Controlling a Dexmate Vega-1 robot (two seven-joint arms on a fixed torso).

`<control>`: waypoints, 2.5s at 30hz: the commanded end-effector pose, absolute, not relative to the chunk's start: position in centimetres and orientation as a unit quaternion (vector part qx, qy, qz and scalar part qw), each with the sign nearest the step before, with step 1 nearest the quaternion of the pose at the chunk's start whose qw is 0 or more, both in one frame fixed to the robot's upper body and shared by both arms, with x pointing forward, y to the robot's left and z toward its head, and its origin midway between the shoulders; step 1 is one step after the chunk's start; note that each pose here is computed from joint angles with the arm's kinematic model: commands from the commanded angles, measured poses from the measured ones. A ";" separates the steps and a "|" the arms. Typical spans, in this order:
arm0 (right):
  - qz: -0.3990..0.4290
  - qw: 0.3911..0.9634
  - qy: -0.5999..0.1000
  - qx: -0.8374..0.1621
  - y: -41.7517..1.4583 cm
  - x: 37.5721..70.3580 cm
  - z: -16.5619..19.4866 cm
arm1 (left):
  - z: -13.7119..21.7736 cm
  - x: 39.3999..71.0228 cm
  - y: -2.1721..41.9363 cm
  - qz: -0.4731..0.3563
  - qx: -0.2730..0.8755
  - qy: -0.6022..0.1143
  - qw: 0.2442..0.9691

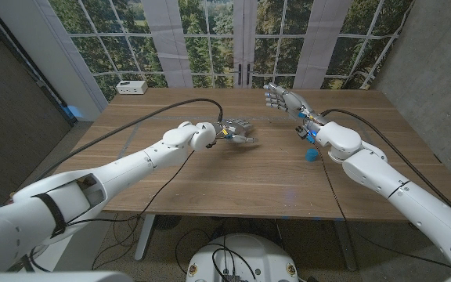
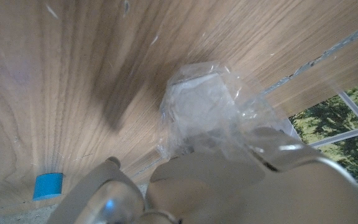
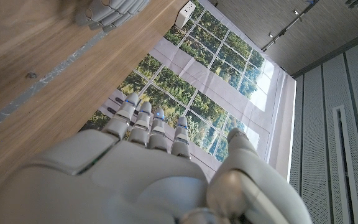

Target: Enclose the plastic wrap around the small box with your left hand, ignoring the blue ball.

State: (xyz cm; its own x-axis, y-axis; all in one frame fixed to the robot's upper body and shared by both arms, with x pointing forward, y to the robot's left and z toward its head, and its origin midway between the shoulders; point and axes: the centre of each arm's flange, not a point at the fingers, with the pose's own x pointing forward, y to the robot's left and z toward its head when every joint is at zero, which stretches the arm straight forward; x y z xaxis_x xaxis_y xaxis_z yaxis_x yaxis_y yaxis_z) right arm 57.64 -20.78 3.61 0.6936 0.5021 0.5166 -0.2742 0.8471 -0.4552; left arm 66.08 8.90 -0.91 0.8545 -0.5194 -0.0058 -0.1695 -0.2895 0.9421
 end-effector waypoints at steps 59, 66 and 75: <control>0.165 0.905 -0.375 -0.115 -21.8 58.3 2.5 | 2.6 57.5 19.2 -0.051 0.397 -0.401 0.824; 0.159 0.907 -0.377 -0.101 -22.1 58.6 2.2 | 2.5 57.8 20.7 -0.091 0.321 -0.397 0.855; 0.141 0.911 -0.383 -0.055 -22.7 59.3 1.4 | 2.4 57.5 23.5 -0.138 0.220 -0.391 0.883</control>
State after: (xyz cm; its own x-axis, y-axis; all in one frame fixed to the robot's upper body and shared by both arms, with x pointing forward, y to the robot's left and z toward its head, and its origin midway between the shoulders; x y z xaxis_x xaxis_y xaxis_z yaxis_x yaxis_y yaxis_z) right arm 58.57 -21.99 2.20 0.6625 0.3651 0.6541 -0.2148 0.9291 -0.3011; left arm 57.89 20.38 2.29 0.6820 -0.4108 0.6050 -0.1211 0.7525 0.6474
